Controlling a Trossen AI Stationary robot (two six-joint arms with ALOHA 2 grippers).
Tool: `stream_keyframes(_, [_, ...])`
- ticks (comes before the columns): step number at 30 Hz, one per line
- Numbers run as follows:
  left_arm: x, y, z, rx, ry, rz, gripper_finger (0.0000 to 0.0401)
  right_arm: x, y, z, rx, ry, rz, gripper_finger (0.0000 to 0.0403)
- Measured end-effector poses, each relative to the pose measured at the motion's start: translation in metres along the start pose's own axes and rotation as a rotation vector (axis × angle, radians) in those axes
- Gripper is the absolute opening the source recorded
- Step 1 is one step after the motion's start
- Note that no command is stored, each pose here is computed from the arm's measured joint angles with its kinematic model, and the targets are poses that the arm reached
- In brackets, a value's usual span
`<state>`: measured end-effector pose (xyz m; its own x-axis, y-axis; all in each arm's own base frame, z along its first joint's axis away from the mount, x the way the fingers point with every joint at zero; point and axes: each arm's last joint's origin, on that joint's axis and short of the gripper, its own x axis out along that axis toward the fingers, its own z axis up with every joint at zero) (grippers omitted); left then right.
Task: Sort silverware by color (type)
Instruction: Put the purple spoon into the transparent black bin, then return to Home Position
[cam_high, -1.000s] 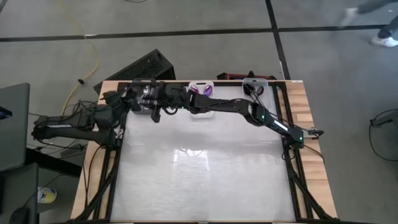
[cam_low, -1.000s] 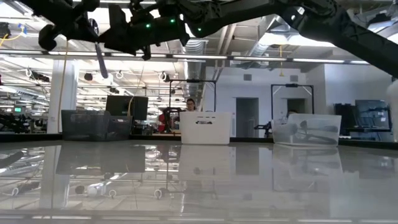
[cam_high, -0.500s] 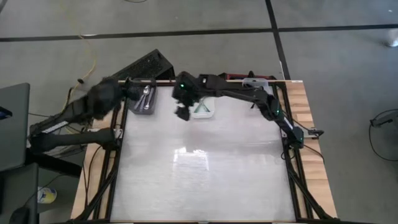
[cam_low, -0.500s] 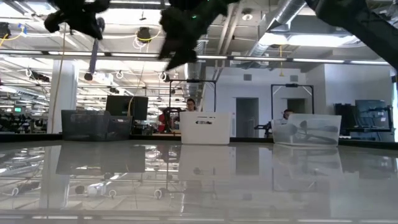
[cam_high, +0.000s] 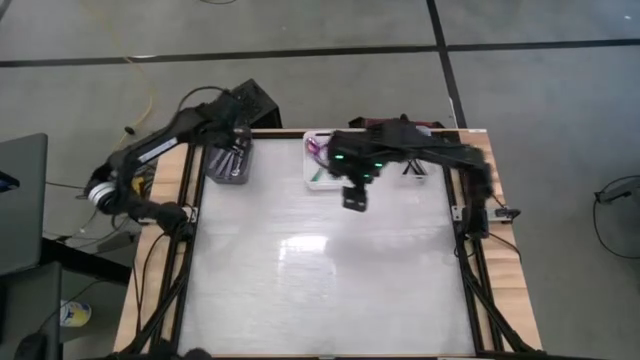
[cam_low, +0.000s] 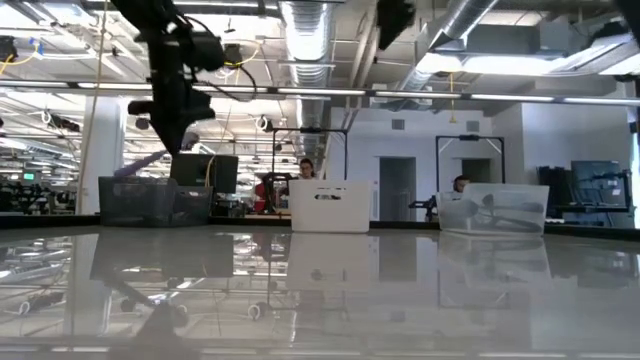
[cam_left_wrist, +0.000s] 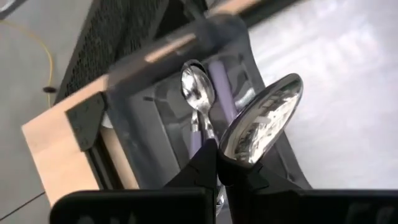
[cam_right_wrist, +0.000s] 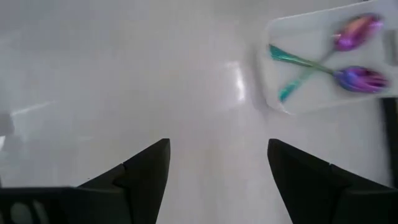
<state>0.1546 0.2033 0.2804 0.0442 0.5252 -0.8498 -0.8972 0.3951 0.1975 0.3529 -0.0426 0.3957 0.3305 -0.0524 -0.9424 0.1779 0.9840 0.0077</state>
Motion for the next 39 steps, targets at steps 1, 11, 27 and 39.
stream_keyframes(1, [0.006,-0.002,0.001,0.015,0.022,0.002,0.0,-0.009,0.003,-0.007,-0.001,-0.016,-0.018,0.0294])
stream_keyframes(11, [0.042,-0.019,0.005,0.084,0.095,0.073,0.0002,-0.054,0.012,-0.089,0.131,-0.108,-0.154,0.0294])
stream_keyframes(27, [0.027,-0.003,0.013,0.021,0.083,0.157,0.0133,-0.031,0.006,-0.2,0.34,-0.269,-0.109,0.0294])
stream_keyframes(39, [-0.109,-0.035,-0.042,0.067,-0.576,-0.531,0.0133,0.01,0.011,-0.224,0.259,-0.748,0.083,0.0294])
